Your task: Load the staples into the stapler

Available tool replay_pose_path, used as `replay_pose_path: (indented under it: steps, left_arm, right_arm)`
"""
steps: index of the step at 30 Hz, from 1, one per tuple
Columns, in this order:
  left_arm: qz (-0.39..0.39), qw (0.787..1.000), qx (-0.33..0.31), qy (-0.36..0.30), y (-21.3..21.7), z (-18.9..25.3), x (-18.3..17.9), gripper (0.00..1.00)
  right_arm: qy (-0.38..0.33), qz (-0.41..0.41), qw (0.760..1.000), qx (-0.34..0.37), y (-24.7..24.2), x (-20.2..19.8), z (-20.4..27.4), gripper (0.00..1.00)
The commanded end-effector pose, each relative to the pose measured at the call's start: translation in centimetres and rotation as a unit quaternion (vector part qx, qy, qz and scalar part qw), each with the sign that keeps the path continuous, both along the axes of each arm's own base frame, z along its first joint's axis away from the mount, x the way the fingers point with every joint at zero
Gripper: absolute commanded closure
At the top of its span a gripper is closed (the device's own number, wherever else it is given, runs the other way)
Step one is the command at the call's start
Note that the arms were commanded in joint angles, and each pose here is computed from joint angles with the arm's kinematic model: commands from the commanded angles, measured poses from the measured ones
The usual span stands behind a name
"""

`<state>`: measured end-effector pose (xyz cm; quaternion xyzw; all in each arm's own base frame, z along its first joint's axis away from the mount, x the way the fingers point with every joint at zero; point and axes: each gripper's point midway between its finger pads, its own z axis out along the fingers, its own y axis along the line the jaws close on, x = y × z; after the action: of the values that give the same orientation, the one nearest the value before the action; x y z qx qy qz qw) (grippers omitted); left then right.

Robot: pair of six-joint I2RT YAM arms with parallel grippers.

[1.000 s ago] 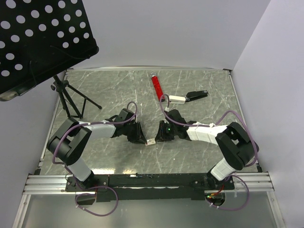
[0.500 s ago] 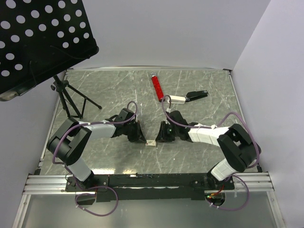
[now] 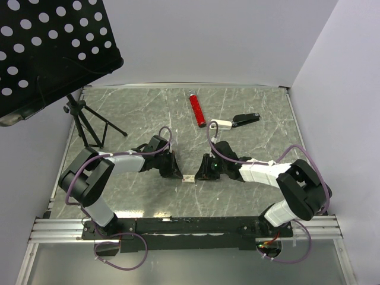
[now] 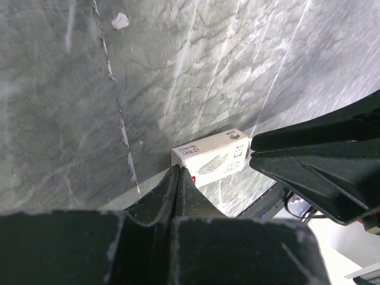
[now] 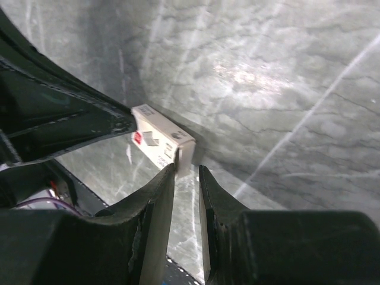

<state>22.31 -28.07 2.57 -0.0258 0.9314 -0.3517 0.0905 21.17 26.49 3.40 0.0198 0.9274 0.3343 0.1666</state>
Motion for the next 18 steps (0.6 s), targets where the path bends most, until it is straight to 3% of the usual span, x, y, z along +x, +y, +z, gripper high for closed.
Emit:
replay_pose_path:
  steps: [1,7,18]
  left_arm:
    - [0.010,1.000,-0.001,-0.022,-0.2,1.2,1.1,0.99]
    - [0.009,1.000,-0.002,-0.023,-0.3,1.3,1.1,0.99]
    - [0.008,1.000,-0.001,-0.025,-0.4,1.3,1.1,0.99]
  right_arm:
    - [-0.021,-0.001,0.999,0.031,1.2,1.0,1.7,0.69]
    - [-0.007,-0.007,1.000,0.019,0.9,1.0,0.6,0.70]
    - [0.007,-0.003,1.000,-0.002,0.6,0.6,-0.7,0.82]
